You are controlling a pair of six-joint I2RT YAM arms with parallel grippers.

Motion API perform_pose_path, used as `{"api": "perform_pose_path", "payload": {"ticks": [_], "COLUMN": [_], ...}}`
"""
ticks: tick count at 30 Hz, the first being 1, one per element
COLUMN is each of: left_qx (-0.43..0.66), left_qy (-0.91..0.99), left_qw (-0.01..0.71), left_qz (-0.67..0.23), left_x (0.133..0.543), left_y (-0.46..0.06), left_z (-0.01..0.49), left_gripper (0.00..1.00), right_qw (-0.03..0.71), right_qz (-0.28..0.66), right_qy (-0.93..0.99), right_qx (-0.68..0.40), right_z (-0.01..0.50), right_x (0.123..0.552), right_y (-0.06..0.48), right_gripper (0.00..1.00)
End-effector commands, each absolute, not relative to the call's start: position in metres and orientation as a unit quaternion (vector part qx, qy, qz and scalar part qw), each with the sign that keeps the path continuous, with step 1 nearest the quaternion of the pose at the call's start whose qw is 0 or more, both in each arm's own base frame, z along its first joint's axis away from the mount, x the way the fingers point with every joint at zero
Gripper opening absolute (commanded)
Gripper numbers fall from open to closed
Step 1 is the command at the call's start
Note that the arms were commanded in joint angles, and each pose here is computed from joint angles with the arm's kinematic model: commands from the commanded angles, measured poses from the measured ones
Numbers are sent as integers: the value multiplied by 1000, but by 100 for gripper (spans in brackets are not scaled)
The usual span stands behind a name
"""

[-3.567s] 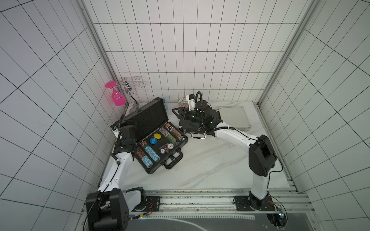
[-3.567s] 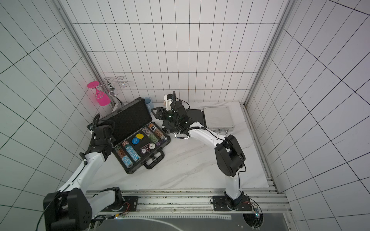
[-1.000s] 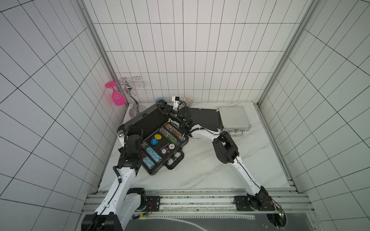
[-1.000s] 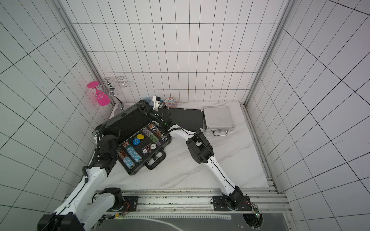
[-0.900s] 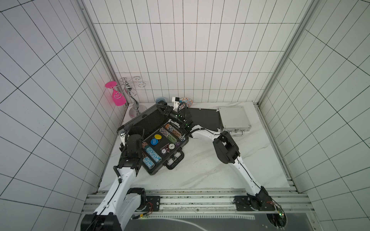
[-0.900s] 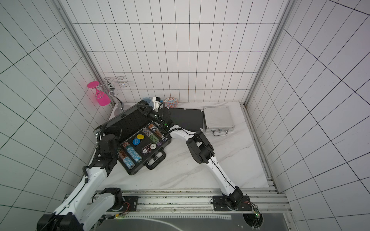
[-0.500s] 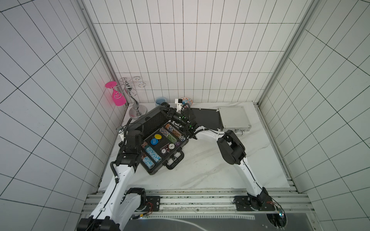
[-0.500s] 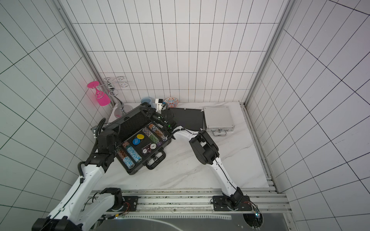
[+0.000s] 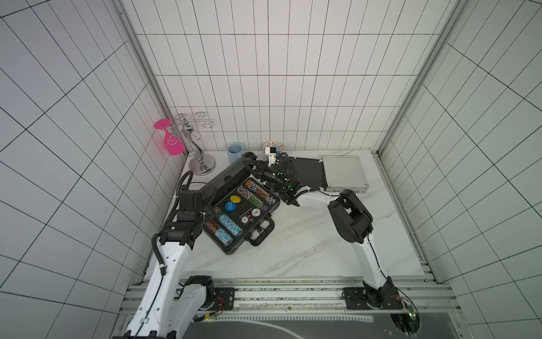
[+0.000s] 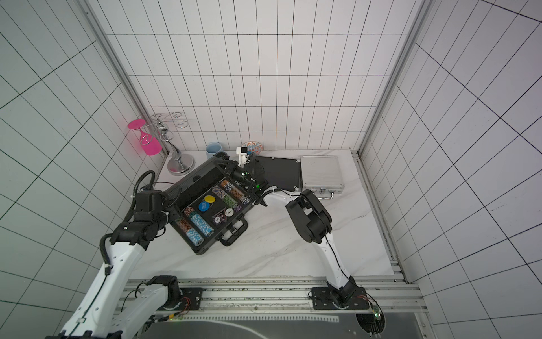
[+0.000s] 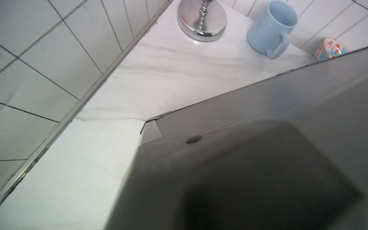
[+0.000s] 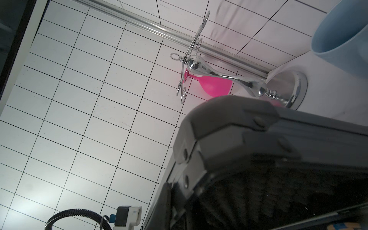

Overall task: Close the poker set cases
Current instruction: Close the lid of the poker set case.

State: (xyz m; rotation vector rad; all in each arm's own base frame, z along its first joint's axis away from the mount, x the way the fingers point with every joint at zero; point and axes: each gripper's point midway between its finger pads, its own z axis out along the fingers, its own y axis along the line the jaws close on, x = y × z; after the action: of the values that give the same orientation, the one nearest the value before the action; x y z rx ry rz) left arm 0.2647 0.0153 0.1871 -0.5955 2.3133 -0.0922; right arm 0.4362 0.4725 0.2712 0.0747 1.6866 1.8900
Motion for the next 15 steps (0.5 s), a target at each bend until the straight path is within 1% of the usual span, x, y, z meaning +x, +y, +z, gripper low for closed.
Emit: {"api": "perform_pose_path", "payload": {"ticks": [1, 6, 11, 13, 15], "left_qx": [-106, -99, -100, -105, -104], "left_qy": [922, 931, 935, 934, 926], "left_qw": [278, 235, 240, 248, 254], "left_qz": [-249, -262, -241, -236, -260], "left_x": [247, 225, 215, 216, 220], "left_y": [-82, -88, -80, -78, -85], "left_z": [190, 178, 187, 196, 205], "left_gripper": [65, 67, 68, 65, 61], "right_qw": [338, 340, 321, 320, 320], "right_qz": [690, 667, 651, 639, 629], "right_qy": [640, 663, 688, 700, 708], "right_qx": [-26, -22, -18, -11, -8], "right_z": [272, 259, 235, 222, 211], "right_x": [419, 419, 421, 421, 420], "right_y": [464, 456, 457, 452, 448], "right_gripper": [10, 5, 4, 4, 5]}}
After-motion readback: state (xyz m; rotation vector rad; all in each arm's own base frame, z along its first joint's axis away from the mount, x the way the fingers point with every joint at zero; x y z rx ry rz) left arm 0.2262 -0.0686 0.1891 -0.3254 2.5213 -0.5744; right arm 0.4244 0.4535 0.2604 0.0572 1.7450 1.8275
